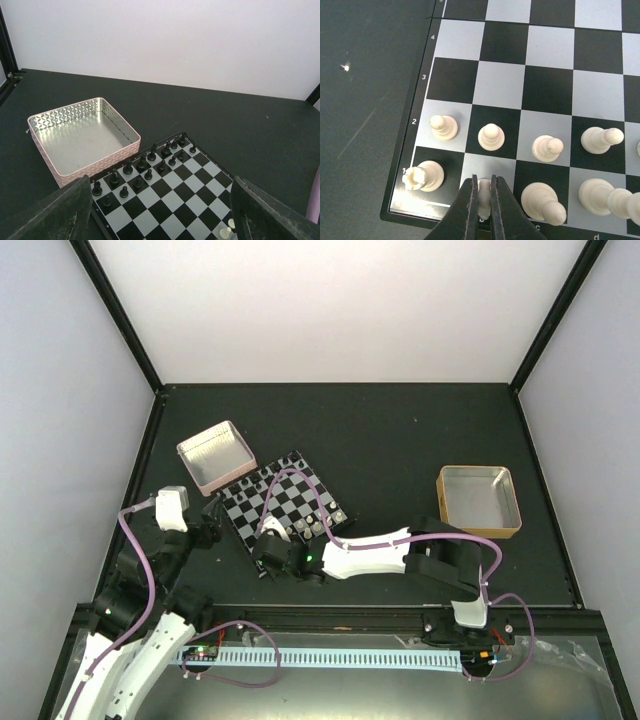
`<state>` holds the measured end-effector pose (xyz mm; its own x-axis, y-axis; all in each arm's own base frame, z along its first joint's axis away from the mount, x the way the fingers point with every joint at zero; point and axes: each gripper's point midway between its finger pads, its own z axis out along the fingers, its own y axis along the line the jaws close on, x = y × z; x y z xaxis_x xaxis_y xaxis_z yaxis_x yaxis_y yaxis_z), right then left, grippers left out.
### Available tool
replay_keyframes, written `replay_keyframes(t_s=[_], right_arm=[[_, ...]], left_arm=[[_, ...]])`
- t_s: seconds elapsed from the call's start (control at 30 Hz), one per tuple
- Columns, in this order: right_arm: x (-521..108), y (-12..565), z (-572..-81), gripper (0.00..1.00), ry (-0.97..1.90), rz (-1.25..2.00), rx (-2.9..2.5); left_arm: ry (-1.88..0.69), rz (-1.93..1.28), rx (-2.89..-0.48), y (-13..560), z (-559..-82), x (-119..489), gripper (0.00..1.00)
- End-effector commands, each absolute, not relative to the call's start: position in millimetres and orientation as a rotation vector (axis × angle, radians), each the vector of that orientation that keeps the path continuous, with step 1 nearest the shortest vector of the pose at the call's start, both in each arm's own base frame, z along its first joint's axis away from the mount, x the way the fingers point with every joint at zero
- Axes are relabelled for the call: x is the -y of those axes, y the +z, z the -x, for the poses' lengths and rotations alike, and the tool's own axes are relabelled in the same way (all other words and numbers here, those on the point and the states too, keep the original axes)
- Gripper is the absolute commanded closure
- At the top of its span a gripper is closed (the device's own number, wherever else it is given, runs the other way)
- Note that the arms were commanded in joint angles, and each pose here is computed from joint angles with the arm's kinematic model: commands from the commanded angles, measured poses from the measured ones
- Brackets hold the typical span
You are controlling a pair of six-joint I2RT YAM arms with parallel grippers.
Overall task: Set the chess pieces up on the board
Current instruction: Place the chess piece on the chessboard, then reset both arms
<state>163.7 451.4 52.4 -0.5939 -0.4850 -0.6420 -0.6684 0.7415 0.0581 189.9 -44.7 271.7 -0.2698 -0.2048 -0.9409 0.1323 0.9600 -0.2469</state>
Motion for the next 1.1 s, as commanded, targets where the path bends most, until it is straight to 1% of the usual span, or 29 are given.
replay_keyframes(t_s=[0.0,0.2,0.4,0.53,0.67,0.77,0.83,0.93,1.07], right_arm=[[-457,56,-171,0.93,0.378,0.818,-2.292],[-458,52,-168,0.88,0.388,0.834,-2.298],[-456,64,-168,0.78,0.412,0.810,-2.299],[-456,83,-168,0.72,0.449,0.776,-2.278],[-455,115,-170,0.69,0.508,0.729,-2.247],[-450,147,-171,0.66,0.558,0.673,-2.208],[-440,168,-175,0.63,0.583,0.620,-2.188],[-417,193,-184,0.56,0.600,0.535,-2.176],[-363,216,-203,0.47,0.601,0.385,-2.186]], left_arm=[[-0.318,0.063,-1.823,272,-190,44,0.23],[-0.317,0.063,-1.827,271,-191,44,0.23],[-0.325,0.070,-1.830,271,-191,45,0.22],[-0.340,0.078,-1.835,271,-192,46,0.20],[-0.362,0.095,-1.833,274,-193,47,0.16],[-0.390,0.105,-1.843,278,-192,50,0.09],[-0.421,0.111,-1.861,280,-191,54,0.01],[-0.484,0.119,-1.912,280,-190,63,0.01],[-0.589,0.078,-1.949,284,-187,80,0.01]])
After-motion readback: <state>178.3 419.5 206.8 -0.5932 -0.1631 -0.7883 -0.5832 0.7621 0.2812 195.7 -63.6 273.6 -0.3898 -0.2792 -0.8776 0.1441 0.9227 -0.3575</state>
